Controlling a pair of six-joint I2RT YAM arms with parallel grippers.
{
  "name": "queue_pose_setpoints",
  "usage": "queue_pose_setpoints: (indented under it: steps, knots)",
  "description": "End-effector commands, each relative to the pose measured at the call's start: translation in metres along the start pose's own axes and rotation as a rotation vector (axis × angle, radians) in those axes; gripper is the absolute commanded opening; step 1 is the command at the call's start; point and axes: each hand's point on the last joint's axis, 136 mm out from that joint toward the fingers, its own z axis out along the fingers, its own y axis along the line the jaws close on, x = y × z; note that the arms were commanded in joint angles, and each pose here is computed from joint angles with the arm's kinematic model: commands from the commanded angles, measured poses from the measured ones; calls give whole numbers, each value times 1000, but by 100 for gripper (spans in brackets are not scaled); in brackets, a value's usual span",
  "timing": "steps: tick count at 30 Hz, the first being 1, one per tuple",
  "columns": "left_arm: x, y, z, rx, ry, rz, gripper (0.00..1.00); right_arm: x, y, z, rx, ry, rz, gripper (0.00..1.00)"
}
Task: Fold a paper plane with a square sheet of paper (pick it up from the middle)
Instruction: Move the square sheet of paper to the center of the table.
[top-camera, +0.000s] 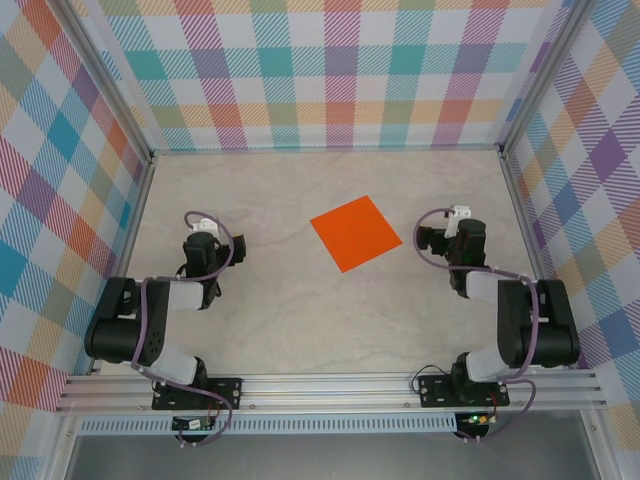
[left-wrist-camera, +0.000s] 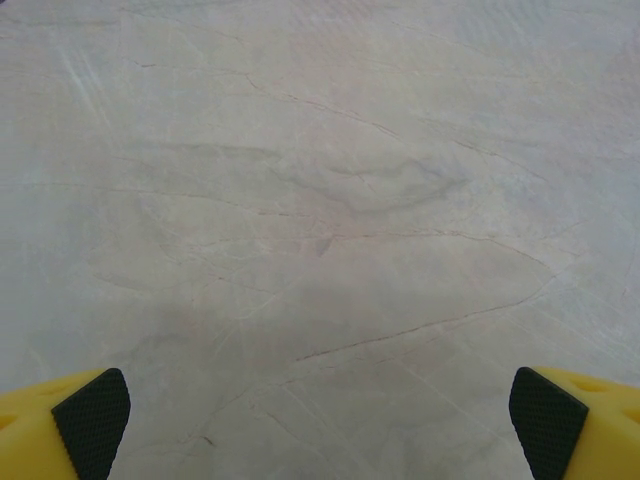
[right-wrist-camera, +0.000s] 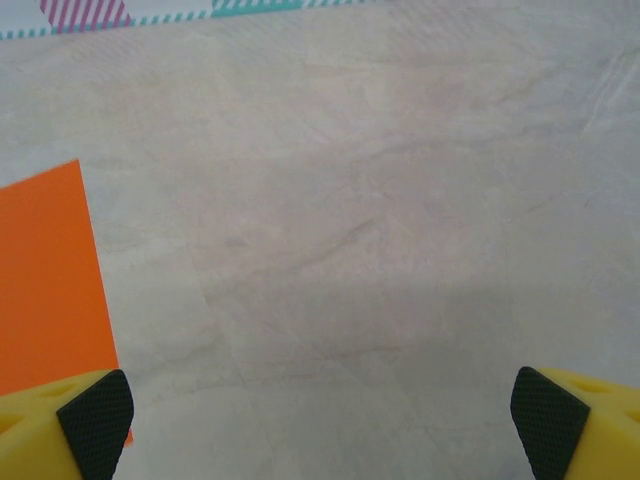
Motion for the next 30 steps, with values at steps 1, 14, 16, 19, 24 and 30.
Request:
queue_pose_setpoints:
  steps: [1, 14, 16, 19, 24, 30]
  knots:
    - [-32, 15, -15, -87, -11, -80, 100, -32, 0, -13, 14, 32, 74, 100]
    - [-51, 5, -100, -39, 246, -345, 100, -28, 122, 7, -270, 609, 478, 100]
    - [-54, 5, -110, -30, 253, -330, 100, -25, 150, 16, -324, 663, 497, 100]
    - [-57, 5, -116, -26, 244, -342, 100, -14, 181, 30, -327, 732, 486, 100]
    - [-57, -5, -118, 29, 264, -333, 100, 6, 222, 50, -309, 821, 434, 100]
    - [-54, -5, -118, 34, 270, -331, 100, 27, 239, 68, -227, 883, 399, 100]
